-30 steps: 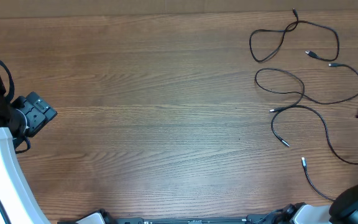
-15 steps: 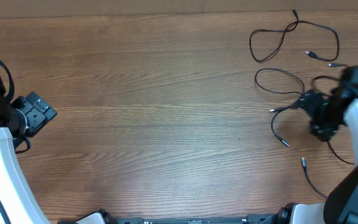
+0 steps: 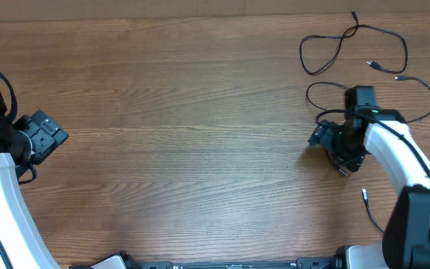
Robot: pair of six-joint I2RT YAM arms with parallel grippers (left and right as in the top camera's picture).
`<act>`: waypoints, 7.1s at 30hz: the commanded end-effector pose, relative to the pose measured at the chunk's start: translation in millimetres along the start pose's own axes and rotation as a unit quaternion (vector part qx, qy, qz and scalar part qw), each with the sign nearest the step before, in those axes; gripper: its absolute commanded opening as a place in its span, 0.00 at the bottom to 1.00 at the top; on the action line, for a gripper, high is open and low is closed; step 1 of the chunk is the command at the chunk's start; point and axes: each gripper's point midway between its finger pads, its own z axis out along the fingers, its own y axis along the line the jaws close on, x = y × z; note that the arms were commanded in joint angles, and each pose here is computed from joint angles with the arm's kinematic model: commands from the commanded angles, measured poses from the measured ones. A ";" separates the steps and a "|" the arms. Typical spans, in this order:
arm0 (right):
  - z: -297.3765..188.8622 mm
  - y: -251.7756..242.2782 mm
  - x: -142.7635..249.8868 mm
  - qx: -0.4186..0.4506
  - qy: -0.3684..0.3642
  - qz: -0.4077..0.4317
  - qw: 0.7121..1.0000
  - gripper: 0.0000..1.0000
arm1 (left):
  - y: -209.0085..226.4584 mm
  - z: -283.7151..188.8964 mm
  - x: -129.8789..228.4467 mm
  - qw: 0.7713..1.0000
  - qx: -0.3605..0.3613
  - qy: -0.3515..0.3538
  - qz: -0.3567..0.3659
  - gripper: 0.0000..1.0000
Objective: Untangle cables
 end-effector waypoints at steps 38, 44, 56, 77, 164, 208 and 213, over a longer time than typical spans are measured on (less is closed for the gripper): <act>-9.9 12.2 -30.0 0.057 -0.013 -0.119 0.991 0.89 | 1.0 1.4 0.5 1.000 -0.002 0.003 -0.009 1.00; 4.1 5.5 -30.1 0.077 -0.004 -0.119 0.990 0.88 | 1.0 1.4 0.5 1.000 -0.002 0.003 -0.009 0.99; 24.2 -22.5 -22.3 0.103 0.004 -0.102 0.989 0.88 | 1.0 1.4 0.5 1.000 -0.002 0.003 -0.009 1.00; 37.0 -22.3 -14.8 0.046 0.029 -0.108 0.993 0.29 | 1.0 1.4 0.5 1.000 -0.002 0.003 -0.009 1.00; -102.2 -303.4 -71.2 0.128 -0.106 0.540 0.825 1.00 | 1.0 1.4 0.5 1.000 -0.002 0.003 -0.009 1.00; -73.7 -252.1 -147.4 -0.072 -0.145 0.285 0.945 0.04 | 1.0 1.4 0.5 1.000 -0.002 0.003 -0.009 0.99; -76.6 -242.6 -153.1 -0.099 -0.154 0.251 0.950 0.04 | 1.0 1.4 0.5 1.000 -0.002 0.003 -0.009 1.00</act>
